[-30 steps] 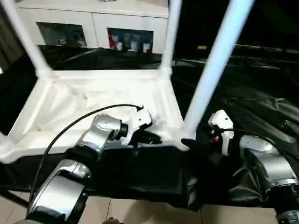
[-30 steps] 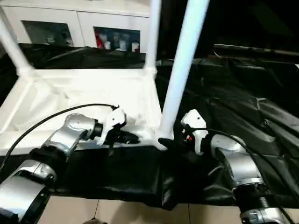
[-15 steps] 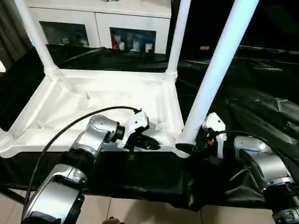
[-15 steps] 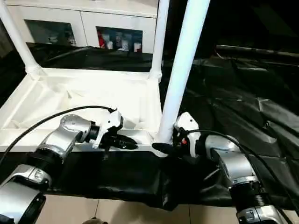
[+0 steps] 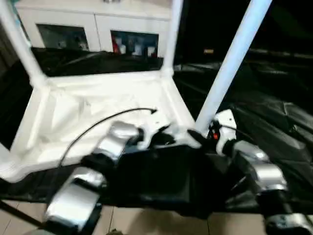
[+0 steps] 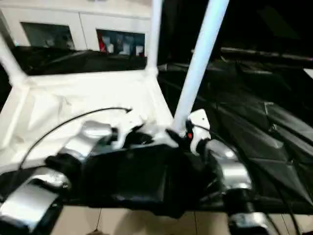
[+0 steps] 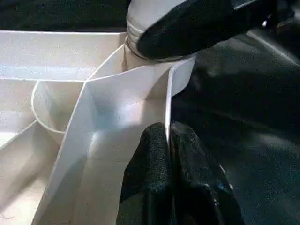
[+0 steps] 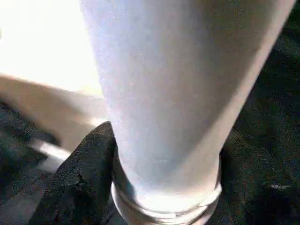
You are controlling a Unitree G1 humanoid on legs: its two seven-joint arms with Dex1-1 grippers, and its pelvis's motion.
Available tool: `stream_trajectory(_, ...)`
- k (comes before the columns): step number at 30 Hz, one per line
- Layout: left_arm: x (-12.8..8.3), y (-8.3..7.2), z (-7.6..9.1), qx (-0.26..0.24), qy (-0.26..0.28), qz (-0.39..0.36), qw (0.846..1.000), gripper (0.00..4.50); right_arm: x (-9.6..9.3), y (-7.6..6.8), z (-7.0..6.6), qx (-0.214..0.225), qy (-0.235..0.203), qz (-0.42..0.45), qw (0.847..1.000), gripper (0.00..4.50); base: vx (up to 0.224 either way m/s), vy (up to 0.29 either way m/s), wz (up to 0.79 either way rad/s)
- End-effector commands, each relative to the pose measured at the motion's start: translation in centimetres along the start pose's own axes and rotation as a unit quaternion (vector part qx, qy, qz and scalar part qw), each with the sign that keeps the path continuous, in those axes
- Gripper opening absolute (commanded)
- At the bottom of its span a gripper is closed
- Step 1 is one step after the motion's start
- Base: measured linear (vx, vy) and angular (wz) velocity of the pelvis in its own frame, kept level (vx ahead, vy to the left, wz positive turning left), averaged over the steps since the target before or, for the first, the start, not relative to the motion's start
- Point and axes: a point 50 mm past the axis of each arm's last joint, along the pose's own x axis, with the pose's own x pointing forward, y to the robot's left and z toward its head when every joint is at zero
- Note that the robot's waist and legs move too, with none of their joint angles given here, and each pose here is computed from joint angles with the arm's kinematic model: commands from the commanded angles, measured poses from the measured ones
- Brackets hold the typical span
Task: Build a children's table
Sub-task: Rotate leg to tighten
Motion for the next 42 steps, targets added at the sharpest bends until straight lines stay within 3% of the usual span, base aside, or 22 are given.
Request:
stream_trajectory(1,0.2,1.0,0.4,-0.033,-0.017,0.089,0.995,0.00,0.6,1.6,-2.3,0.003,0.052,-0.009,0.999,2.73,0.000,0.000,0.00)
stream_trajectory(4,1.8,0.3,1.6,-0.031,-0.028,0.097,0.994,0.00,2.5,4.5,-2.0,0.009,0.037,-0.012,0.999,2.73,0.000,0.000,0.00)
stream_trajectory(6,2.1,0.0,1.8,-0.029,-0.031,0.080,0.996,0.00,2.7,5.1,-1.6,0.008,0.023,0.002,1.000,2.73,0.000,0.000,0.00)
stream_trajectory(8,2.0,0.0,1.9,-0.020,-0.029,0.069,0.997,0.00,2.8,5.3,-1.2,0.016,0.010,0.012,1.000,3.28,0.000,0.000,0.00)
stream_trajectory(12,1.5,0.1,1.5,-0.017,-0.021,0.042,0.999,0.00,2.6,4.8,-0.6,0.010,0.002,0.028,1.000,3.60,0.000,0.000,0.00)
stream_trajectory(17,0.3,0.2,1.0,-0.017,-0.033,-0.010,0.999,0.00,1.3,2.9,0.3,-0.052,0.007,0.055,0.997,3.80,0.000,0.000,0.00)
stream_trajectory(21,-1.3,0.0,0.2,-0.004,-0.044,-0.076,0.996,0.00,-1.1,1.6,0.3,-0.115,0.041,0.149,0.981,3.80,0.000,0.000,0.00)
stream_trajectory(26,-3.2,-0.5,-1.0,0.011,-0.028,-0.150,0.988,0.00,-3.4,0.4,0.5,-0.143,0.060,0.219,0.963,3.80,0.000,0.000,0.00)
stream_trajectory(33,-4.6,-1.0,-1.3,0.010,-0.027,-0.196,0.980,0.00,-4.2,-0.1,1.3,-0.133,0.052,0.250,0.958,3.80,0.000,0.000,0.00)
stream_trajectory(39,-4.9,-1.1,-1.4,0.012,-0.025,-0.196,0.980,0.00,-4.2,1.1,1.0,-0.106,0.054,0.291,0.949,3.80,0.000,0.000,0.00)
stream_trajectory(40,-4.9,-1.1,-1.4,0.012,-0.025,-0.196,0.980,0.00,-4.2,1.1,1.0,-0.106,0.054,0.291,0.949,3.54,0.000,0.000,0.00)
stream_trajectory(42,-5.0,-1.0,-1.4,0.012,-0.022,-0.189,0.982,0.00,-3.8,1.4,0.6,-0.101,0.061,0.299,0.947,3.47,0.000,0.000,0.00)
